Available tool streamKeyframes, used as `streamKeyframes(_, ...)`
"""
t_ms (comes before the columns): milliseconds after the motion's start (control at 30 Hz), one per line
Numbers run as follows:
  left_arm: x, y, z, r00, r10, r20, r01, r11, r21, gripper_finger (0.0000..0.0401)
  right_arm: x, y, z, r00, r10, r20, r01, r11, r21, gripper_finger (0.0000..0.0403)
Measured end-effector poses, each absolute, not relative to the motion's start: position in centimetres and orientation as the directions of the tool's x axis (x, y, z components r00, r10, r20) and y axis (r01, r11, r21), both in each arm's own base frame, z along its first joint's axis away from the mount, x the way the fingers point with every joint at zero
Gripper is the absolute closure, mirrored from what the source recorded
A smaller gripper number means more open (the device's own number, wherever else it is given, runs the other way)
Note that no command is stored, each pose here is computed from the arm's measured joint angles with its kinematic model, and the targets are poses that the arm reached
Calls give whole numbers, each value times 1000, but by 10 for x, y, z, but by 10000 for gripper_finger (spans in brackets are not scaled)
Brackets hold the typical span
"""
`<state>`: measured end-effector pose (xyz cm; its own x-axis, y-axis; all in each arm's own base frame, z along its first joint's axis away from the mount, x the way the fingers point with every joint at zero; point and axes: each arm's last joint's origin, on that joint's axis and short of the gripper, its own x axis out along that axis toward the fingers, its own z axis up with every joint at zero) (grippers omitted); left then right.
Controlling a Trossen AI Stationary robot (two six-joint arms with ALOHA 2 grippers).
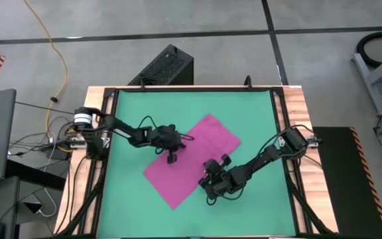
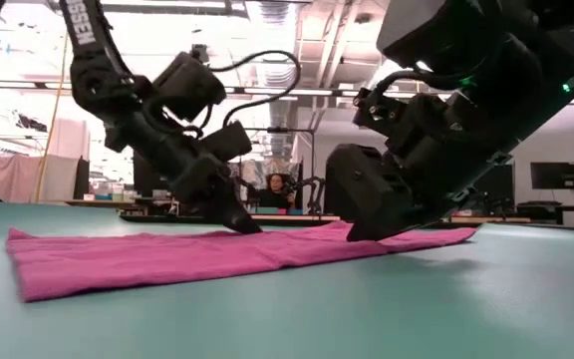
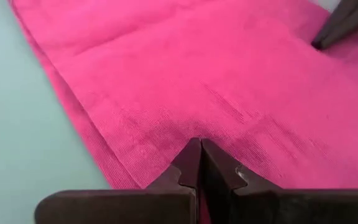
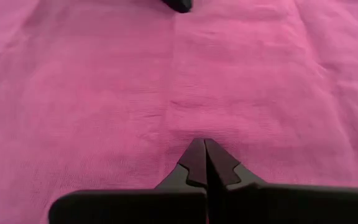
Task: Roll towel
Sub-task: Fold the pink towel
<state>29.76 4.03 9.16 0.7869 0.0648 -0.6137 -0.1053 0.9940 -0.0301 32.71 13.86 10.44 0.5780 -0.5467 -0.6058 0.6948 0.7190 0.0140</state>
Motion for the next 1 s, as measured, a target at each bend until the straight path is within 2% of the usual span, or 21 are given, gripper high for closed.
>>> streamKeyframes(333, 292, 33, 79, 699, 90, -710, -243, 963, -118, 401, 325, 120, 102, 493, -598, -632, 734, 676, -68, 396)
streamKeyframes(633, 293, 0, 78, 693, 116, -712, -380, 898, -223, 401, 335, 85, 102, 417, -648, -638, 751, 641, -161, 390)
streamKeyframes(800, 294, -21, 79, 730, 103, -676, -391, 874, -289, 401, 338, 73, 103, 404, -657, -637, 734, 648, -203, 389)
streamKeyframes(1000, 288, -25, 83, 695, 196, -692, -451, 868, -207, 401, 334, 88, 106, 434, -609, -664, 699, 692, -178, 389)
